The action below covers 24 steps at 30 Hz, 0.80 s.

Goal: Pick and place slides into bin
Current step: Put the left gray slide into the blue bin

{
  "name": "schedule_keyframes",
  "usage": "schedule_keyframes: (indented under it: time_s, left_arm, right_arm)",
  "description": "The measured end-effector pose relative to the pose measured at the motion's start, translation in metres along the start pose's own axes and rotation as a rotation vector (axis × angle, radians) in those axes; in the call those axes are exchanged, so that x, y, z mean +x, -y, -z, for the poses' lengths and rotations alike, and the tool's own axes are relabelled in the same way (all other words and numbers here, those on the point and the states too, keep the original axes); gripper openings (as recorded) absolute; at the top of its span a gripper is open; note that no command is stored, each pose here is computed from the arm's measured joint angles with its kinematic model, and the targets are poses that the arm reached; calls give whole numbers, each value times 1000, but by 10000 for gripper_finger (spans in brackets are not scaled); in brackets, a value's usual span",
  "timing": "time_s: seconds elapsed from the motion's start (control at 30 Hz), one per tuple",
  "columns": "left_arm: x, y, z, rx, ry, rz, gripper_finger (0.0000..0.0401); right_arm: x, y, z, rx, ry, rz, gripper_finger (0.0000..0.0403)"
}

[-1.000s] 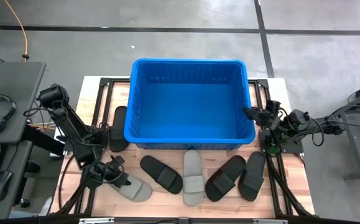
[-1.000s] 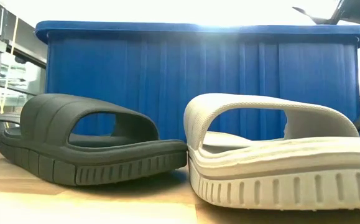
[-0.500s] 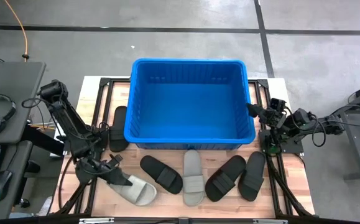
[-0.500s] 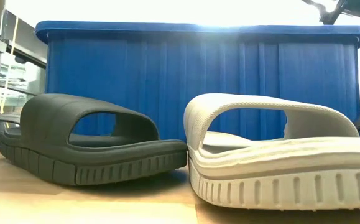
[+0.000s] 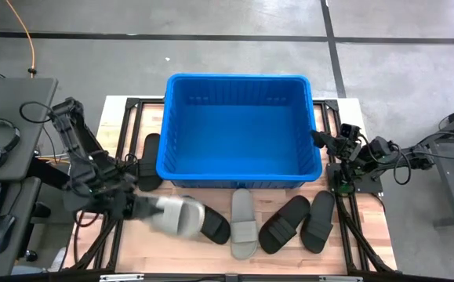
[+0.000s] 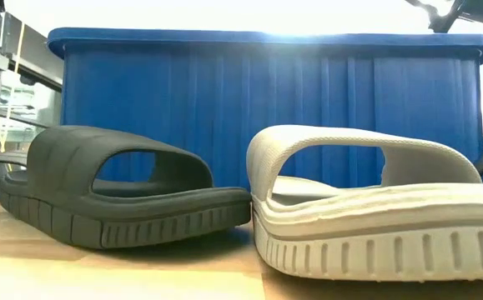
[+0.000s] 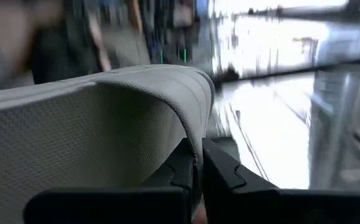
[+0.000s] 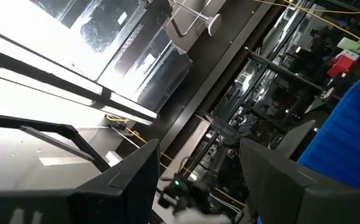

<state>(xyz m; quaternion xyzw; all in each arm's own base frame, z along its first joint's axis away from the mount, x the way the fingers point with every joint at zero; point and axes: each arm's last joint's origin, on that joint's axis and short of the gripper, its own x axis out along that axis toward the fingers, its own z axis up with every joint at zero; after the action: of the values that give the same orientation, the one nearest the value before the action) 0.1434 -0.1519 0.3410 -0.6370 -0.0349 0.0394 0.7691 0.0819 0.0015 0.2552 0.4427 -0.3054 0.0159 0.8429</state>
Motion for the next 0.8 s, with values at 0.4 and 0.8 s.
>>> schedule_keyframes:
  time_s: [0.4,0.8]
  left_arm:
    - [54,57,-74,349,313,14,6]
    - [111,56,-145,462,424,-6,8]
  right_arm:
    - [-1,-9,-10,-13,105,-84,210]
    - [64,-81,-47,-619,-121,156,210]
